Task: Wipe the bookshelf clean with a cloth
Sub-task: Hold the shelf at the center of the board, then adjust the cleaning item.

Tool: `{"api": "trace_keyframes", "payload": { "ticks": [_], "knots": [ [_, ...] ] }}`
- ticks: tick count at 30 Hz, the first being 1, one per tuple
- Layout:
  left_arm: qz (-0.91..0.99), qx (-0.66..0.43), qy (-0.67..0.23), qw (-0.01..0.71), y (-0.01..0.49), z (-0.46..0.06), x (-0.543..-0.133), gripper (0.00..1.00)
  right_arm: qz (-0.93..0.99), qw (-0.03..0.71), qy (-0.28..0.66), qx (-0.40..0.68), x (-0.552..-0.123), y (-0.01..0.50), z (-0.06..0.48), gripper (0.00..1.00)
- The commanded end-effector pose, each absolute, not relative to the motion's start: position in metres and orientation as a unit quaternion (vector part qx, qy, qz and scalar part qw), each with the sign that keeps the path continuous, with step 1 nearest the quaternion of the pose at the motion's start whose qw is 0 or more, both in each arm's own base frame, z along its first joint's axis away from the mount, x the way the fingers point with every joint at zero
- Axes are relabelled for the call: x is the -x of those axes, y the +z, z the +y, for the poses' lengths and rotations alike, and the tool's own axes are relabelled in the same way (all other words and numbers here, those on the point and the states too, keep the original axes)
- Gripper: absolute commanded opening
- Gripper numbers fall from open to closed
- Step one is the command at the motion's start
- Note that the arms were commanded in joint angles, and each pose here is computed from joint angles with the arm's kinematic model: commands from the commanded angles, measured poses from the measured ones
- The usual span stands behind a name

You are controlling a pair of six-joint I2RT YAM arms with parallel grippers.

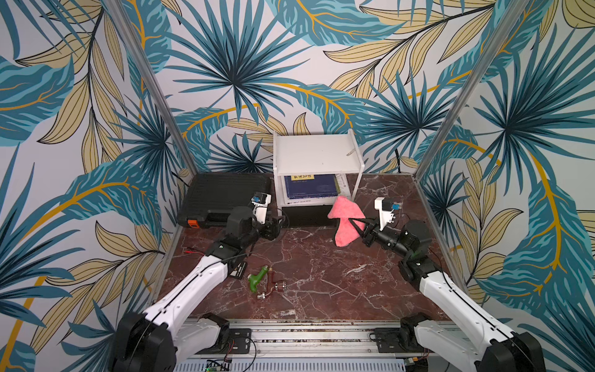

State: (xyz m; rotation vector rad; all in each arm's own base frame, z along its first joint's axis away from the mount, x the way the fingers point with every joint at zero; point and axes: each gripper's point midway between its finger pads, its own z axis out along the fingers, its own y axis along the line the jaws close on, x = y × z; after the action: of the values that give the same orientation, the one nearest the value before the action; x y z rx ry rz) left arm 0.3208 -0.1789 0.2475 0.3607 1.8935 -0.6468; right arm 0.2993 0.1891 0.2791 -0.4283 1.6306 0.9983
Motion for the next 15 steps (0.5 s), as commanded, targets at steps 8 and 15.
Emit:
{"api": "trace_keyframes", "payload": {
  "ticks": [8, 15],
  "knots": [
    [0.658, -0.323, -0.425, 0.531, 0.307, -0.269, -0.240, 0.85, 0.592, 0.509, 0.540, 0.314, -0.265, 0.318, 0.279, 0.00],
    [0.654, -0.374, -0.436, 0.493, 0.293, -0.308, -0.245, 0.80, 0.597, 0.499, 0.545, 0.312, -0.272, 0.316, 0.292, 0.00]
  ]
}}
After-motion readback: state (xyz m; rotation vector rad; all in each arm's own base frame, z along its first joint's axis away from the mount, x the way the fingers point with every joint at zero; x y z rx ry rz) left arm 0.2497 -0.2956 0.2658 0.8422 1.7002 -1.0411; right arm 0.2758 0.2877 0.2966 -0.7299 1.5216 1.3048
